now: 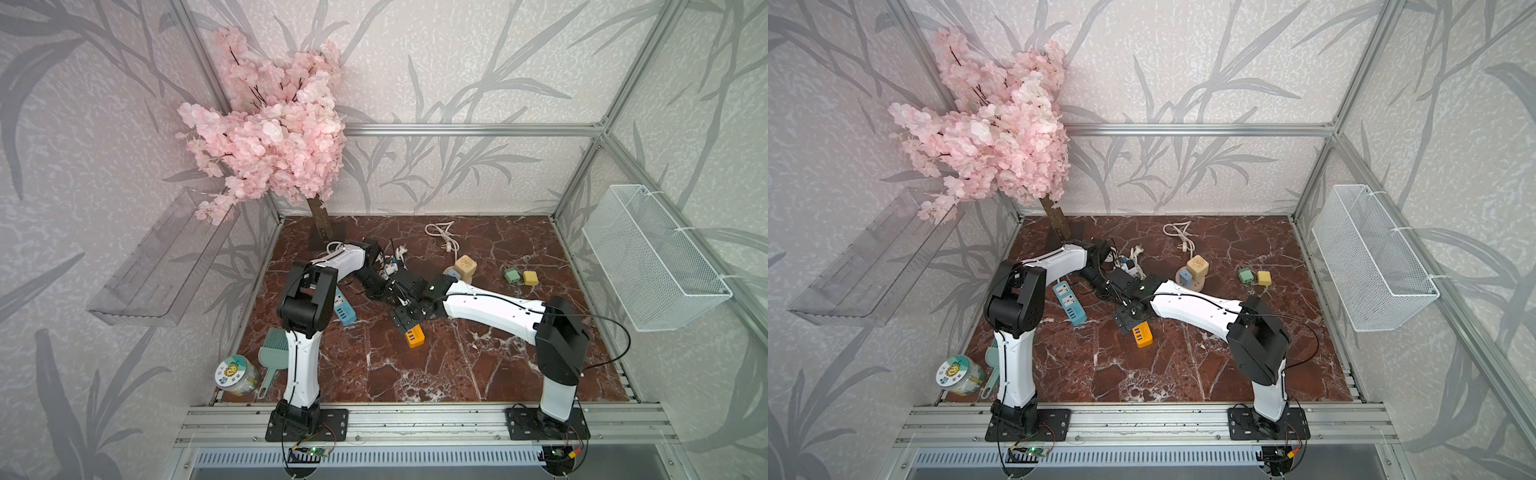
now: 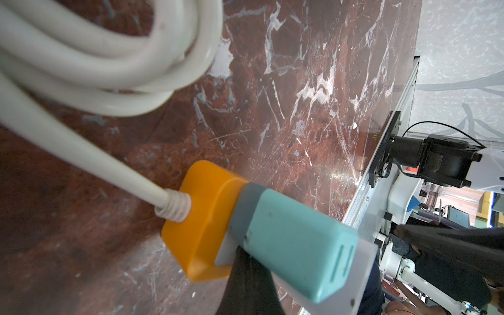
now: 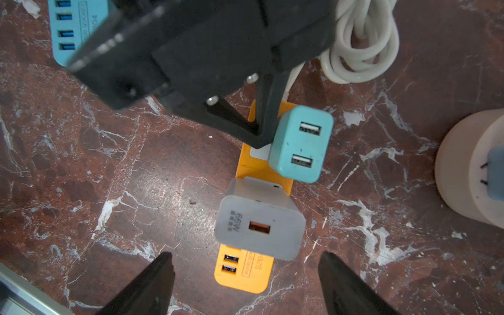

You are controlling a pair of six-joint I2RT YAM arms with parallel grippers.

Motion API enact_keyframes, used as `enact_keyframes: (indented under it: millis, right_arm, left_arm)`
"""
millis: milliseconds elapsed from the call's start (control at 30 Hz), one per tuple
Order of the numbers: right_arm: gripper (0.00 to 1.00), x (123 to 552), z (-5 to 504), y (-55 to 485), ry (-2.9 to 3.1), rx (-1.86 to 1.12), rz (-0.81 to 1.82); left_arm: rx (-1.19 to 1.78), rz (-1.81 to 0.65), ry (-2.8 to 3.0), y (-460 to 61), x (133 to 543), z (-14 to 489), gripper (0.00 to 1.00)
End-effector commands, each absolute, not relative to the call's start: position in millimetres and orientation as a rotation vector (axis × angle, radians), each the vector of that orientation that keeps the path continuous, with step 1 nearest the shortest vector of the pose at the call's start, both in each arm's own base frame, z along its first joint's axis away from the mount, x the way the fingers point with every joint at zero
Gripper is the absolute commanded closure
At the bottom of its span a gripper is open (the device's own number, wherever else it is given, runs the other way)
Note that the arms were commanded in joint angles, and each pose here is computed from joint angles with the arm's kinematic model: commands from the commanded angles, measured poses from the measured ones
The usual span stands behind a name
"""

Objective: Pull the plug off the socket
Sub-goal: Remove the plug from the socket.

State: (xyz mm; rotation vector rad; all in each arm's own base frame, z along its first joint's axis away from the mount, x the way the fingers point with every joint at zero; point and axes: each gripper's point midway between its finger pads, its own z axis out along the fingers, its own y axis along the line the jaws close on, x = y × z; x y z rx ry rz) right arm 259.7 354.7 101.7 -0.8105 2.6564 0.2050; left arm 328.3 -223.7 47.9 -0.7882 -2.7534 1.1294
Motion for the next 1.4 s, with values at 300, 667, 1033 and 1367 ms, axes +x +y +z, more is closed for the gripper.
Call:
enact_keyframes:
  millis: [300, 667, 1033, 1367]
  right_arm:
    - [0.18, 271.2, 81.4, 357.9, 2.703, -0.783, 0.178]
    - [0.21, 278.5, 74.0, 357.1, 2.700, -0.768, 0.122]
    - [0.35, 281.0, 79.0, 358.0, 2.651, -0.731, 0.175]
    - [0.46, 278.7, 84.5, 356.6, 2.623, -0.722, 0.209]
  left_arm:
    - [-0.767, 1.024, -2.762, -213.1, 328.2, 22.0, 1.00]
    - [-0.765, 1.026, -2.759, -213.4, 328.2, 21.9, 1.00]
    - [-0.761, 1.025, -2.757, -213.2, 328.5, 21.2, 1.00]
    - [-0.755, 1.021, -2.756, -213.1, 328.9, 20.1, 1.00]
